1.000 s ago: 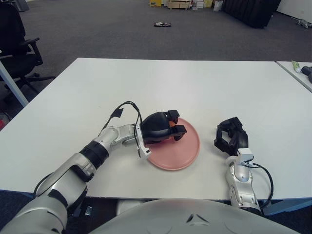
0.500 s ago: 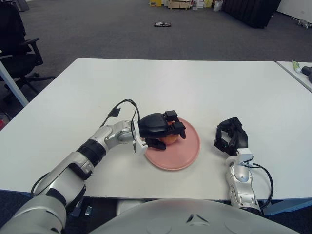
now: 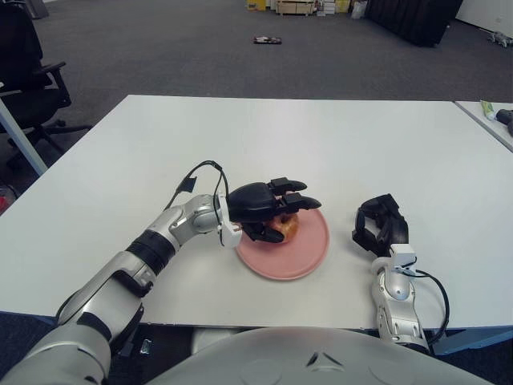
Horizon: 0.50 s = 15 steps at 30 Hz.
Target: Put the apple into the plate.
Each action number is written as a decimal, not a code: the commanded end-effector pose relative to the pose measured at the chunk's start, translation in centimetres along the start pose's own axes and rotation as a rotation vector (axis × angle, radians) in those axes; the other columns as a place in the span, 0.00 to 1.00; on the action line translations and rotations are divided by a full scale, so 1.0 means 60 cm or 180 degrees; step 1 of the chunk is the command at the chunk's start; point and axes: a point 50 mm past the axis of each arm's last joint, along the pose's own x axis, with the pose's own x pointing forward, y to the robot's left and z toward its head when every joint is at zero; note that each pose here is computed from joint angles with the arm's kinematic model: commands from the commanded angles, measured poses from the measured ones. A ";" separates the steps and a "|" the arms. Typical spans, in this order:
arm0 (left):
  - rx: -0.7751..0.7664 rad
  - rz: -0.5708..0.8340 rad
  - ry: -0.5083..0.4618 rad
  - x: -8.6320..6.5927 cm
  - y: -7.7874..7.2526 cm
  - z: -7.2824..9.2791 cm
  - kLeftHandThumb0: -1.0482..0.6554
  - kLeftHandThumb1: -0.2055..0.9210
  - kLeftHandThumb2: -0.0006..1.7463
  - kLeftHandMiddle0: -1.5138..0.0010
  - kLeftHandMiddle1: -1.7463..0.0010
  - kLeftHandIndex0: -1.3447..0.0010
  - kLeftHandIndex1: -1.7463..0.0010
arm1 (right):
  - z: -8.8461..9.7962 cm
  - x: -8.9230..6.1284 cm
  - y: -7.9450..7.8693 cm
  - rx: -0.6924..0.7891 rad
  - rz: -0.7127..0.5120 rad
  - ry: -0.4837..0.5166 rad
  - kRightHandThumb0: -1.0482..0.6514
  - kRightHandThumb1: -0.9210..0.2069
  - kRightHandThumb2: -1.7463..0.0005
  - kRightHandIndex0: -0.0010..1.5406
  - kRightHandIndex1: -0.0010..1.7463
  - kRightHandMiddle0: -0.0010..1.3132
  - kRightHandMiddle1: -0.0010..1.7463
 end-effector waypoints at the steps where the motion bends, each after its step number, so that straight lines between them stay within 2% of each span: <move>1: -0.0021 0.0048 0.0029 -0.007 0.011 -0.004 0.06 1.00 0.54 1.00 1.00 1.00 1.00 | 0.002 0.001 0.002 0.0012 -0.0014 0.0022 0.38 0.34 0.40 0.38 0.77 0.33 1.00; 8: -0.0104 0.0155 0.0088 -0.016 0.024 -0.004 0.04 1.00 0.55 1.00 1.00 1.00 1.00 | 0.003 0.001 0.003 0.0037 -0.0035 0.0021 0.37 0.36 0.39 0.39 0.76 0.34 1.00; 15: -0.0177 0.0408 0.0257 -0.036 0.042 -0.005 0.03 1.00 0.56 1.00 1.00 1.00 1.00 | 0.004 0.002 0.004 0.0023 -0.0030 0.0029 0.37 0.37 0.37 0.39 0.76 0.35 1.00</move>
